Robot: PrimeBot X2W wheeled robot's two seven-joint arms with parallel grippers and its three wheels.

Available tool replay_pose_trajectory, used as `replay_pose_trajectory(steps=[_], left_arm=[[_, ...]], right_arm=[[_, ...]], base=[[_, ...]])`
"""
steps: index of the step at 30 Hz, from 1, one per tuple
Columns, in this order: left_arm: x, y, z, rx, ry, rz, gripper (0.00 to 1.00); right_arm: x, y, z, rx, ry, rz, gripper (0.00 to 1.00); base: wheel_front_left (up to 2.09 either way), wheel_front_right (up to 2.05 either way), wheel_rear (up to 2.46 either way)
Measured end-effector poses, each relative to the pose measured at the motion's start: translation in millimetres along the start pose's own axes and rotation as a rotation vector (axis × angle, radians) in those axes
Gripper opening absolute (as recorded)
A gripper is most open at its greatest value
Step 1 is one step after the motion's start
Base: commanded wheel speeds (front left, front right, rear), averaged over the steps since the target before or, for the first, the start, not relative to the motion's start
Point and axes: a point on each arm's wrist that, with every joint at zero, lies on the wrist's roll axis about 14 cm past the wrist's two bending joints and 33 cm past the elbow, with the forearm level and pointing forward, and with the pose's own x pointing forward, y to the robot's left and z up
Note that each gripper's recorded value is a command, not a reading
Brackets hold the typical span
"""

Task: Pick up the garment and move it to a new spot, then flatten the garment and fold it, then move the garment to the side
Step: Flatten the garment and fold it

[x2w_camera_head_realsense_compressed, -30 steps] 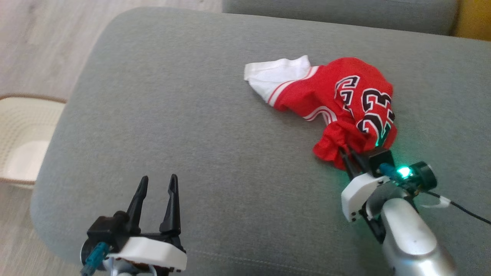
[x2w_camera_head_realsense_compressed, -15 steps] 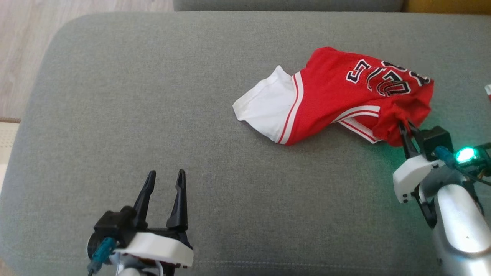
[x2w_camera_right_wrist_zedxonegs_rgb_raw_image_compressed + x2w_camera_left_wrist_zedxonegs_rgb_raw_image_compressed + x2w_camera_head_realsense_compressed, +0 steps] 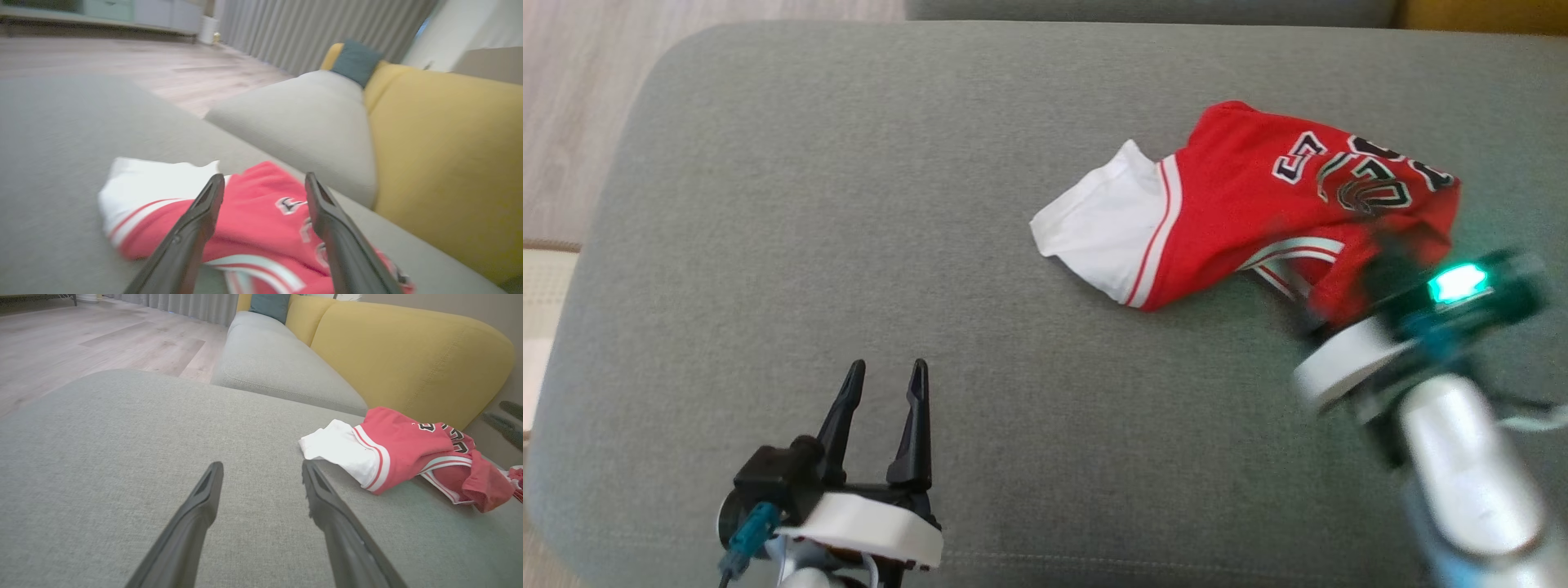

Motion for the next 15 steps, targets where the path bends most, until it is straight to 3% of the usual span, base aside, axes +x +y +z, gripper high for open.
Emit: replay_pose_trajectory(steps=[6,11,15], left_arm=[[-6.7,8.9,2.1,0.002,-0.006,0.034,1.0],[-15.2,19.5,3.7,0.006,-0.01,0.08,1.0],[-22.9,29.5,5.5,0.009,-0.015,0.124,1.0]], right_arm=[[-7.1,94.9,-28.9,-0.071,0.114,0.296,1.0],[-0.1,110.1,-56.5,-0.223,0.199,0.391,1.0],[17.1,115.4,-57.4,-0.267,0.206,0.415,1.0]], base=[[0.0,0.0,0.0],[0.0,0.0,0.0],[0.0,0.0,0.0]])
